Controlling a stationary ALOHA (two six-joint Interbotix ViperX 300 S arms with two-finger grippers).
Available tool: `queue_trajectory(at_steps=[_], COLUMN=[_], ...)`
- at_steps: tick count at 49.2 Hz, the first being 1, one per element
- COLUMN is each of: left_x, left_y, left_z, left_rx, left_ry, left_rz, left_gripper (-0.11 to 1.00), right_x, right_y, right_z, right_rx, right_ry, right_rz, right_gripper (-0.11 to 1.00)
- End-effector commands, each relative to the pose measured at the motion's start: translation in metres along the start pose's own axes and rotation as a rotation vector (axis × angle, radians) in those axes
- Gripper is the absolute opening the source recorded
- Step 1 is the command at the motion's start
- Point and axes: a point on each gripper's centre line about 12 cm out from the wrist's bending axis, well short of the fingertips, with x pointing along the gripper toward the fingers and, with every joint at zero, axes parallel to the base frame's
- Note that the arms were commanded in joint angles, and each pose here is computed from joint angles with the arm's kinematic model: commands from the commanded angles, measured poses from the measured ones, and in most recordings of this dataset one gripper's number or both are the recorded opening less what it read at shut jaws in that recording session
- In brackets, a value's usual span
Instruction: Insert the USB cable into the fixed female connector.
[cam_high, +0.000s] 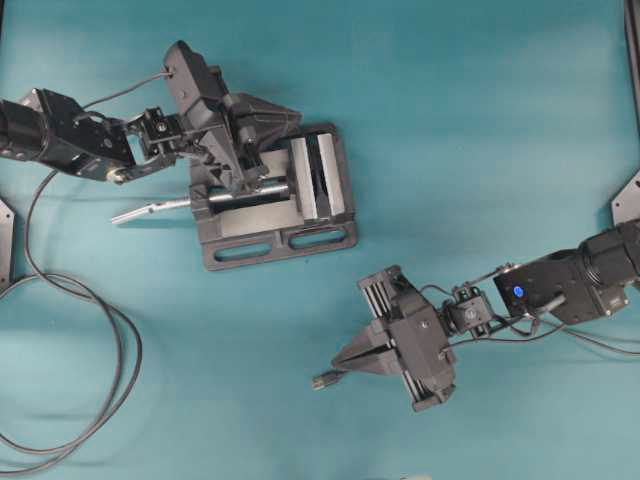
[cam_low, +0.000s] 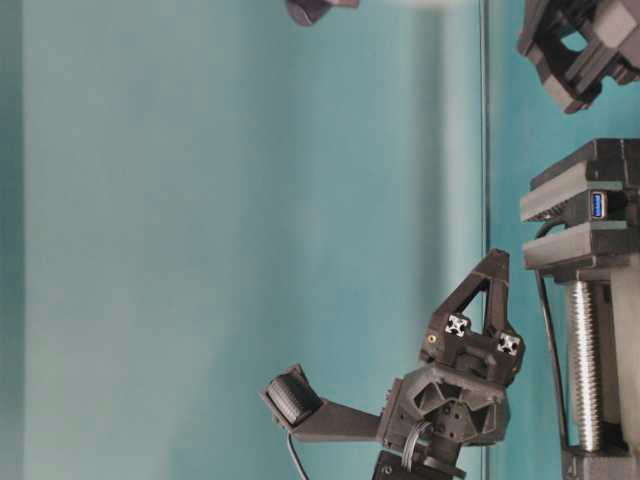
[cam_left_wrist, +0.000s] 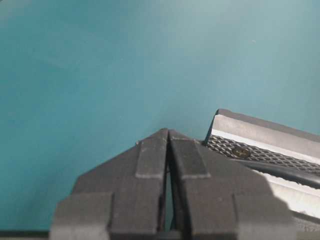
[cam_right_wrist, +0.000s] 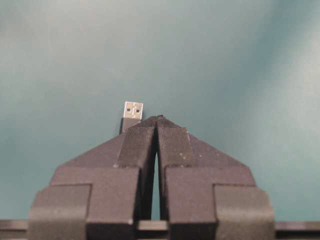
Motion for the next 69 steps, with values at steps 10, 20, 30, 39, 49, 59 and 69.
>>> queue_trajectory(at_steps=[10,20,30,39,49,59,69], left_x=[-0.015,-0.04,-0.078,-0.107,-0.129,-0.14,-0.161], left_y=[-0.016,-0.032,-0.047,-0.053,-0.063,-0.055,-0.05], left_z=[0.02,0.036,0.04,0.05,0.046,0.019,-0.004], left_rx=[0.05,0.067,0.077,0.064,0.073,0.086,0.125], left_ry=[-0.025,-0.074,-0.083,-0.136,-0.15,-0.052,0.08], left_rz=[-0.058,-0.111,-0.174,-0.211,-0.262,-0.253,-0.258], left_gripper=[0.0,0.02,0.37,0.89,1.0,1.0,1.0], right_x=[0.002,0.001,0.002,0.003,0.007,0.015,0.018], right_y=[-0.001,0.002,0.001,0.001,0.001,0.004,0.006], right_z=[0.018,0.019,0.02,0.022,0.02,0.015,0.006], right_rx=[0.011,0.057,0.061,0.06,0.076,0.098,0.101], right_ry=[-0.057,-0.062,-0.062,-0.065,-0.045,-0.014,0.01], right_rz=[-0.003,0.005,0.004,0.005,0.003,0.009,0.013], right_gripper=[0.0,0.0,0.0,0.03,0.51,0.67,0.66])
